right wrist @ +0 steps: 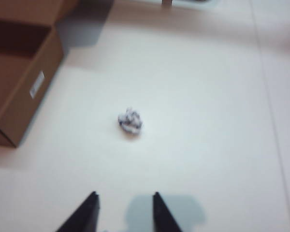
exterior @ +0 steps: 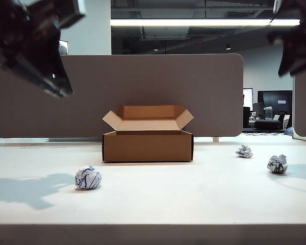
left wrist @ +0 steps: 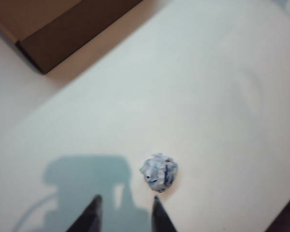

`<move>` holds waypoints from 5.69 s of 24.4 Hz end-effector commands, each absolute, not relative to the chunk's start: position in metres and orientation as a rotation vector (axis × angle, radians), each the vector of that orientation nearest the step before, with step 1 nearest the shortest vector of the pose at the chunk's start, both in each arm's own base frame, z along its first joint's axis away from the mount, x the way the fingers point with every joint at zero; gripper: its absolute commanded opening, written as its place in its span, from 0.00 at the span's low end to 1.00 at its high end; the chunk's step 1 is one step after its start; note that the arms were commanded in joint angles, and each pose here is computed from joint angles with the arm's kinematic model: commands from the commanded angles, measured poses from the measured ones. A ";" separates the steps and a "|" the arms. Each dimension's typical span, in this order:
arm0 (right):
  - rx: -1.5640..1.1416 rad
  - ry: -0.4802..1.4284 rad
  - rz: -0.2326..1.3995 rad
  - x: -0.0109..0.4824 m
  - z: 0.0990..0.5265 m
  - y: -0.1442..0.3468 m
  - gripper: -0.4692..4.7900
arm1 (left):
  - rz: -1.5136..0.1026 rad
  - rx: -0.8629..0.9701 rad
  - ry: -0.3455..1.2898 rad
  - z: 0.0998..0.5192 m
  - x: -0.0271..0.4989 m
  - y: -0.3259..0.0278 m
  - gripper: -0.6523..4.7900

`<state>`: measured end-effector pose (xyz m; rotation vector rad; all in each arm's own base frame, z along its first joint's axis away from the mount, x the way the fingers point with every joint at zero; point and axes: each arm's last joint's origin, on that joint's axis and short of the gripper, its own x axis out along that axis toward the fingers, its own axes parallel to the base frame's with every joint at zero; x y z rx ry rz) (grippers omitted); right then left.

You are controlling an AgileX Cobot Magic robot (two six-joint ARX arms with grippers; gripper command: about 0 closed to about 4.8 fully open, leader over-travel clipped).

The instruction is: Pick up all the paper balls on the table and put them in the paper box.

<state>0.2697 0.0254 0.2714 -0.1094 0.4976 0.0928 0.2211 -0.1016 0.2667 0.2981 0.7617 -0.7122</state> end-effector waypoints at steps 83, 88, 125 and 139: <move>-0.111 0.979 0.050 0.315 0.148 0.052 0.27 | -0.771 0.337 1.025 0.171 0.264 -0.148 0.65; -0.112 0.978 0.050 0.315 0.148 0.052 0.27 | -0.783 0.271 0.971 0.173 0.270 -0.152 0.65; -0.114 1.001 0.050 0.313 0.147 0.051 0.27 | -0.675 0.376 1.271 0.152 0.252 -0.141 0.62; -0.115 1.009 0.050 0.312 0.147 0.051 0.27 | -0.675 0.377 1.285 0.152 0.251 -0.141 0.43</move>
